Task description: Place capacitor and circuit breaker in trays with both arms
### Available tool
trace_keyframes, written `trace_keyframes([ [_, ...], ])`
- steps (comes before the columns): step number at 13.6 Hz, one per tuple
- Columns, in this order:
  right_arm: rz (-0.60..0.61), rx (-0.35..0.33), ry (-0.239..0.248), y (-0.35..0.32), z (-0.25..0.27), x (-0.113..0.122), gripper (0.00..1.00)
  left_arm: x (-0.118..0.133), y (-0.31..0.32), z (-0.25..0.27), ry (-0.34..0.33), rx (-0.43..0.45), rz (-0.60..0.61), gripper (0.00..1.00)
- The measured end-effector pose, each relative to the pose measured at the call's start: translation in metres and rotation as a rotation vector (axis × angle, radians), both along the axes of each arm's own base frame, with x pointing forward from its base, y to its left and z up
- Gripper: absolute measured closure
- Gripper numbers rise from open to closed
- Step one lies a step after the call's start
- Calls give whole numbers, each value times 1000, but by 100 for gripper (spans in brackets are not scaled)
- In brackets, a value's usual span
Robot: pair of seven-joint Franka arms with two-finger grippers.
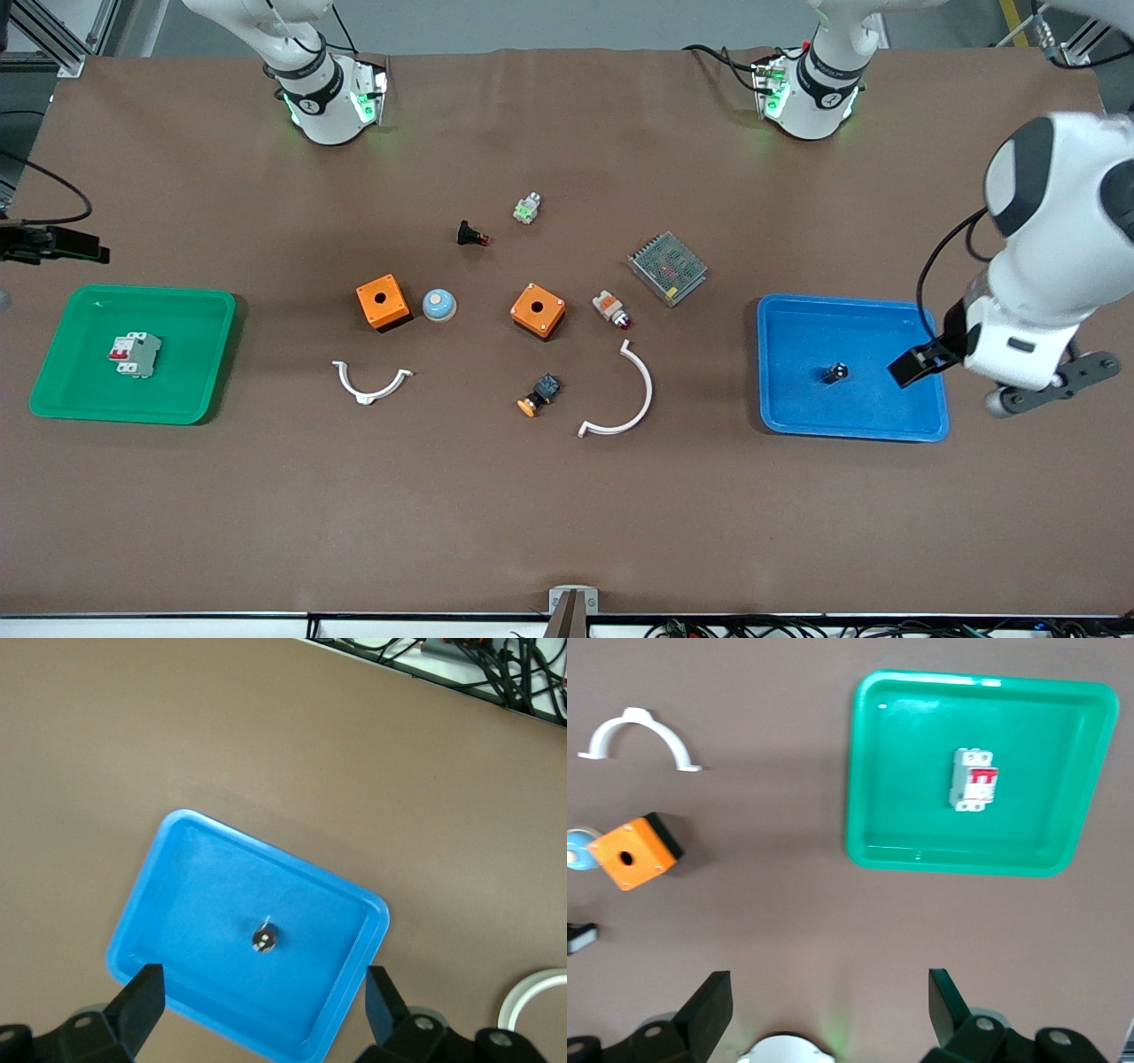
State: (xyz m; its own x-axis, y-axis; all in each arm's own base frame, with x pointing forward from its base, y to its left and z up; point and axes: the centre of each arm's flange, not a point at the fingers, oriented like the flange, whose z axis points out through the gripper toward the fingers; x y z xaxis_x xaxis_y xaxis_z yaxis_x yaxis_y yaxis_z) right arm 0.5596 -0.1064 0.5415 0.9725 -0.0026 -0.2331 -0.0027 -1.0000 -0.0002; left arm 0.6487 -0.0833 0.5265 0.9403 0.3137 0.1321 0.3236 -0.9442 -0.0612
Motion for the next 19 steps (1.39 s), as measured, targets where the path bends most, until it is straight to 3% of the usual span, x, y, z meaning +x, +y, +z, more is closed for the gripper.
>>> trace_keyframes([
  [4, 20, 24, -54, 38, 13, -12, 2, -22, -12, 50, 2, 14, -63, 0],
  [7, 28, 15, -132, 42, 23, -7, 1, -41, -12, 80, 6, 11, -121, 0],
  [12, 43, 9, -192, 49, 43, -1, 0, -76, -10, 119, 39, 15, -186, 0],
  [19, 38, 1, -251, 45, 67, 2, 0, -102, 19, 113, 104, -42, -213, 0],
])
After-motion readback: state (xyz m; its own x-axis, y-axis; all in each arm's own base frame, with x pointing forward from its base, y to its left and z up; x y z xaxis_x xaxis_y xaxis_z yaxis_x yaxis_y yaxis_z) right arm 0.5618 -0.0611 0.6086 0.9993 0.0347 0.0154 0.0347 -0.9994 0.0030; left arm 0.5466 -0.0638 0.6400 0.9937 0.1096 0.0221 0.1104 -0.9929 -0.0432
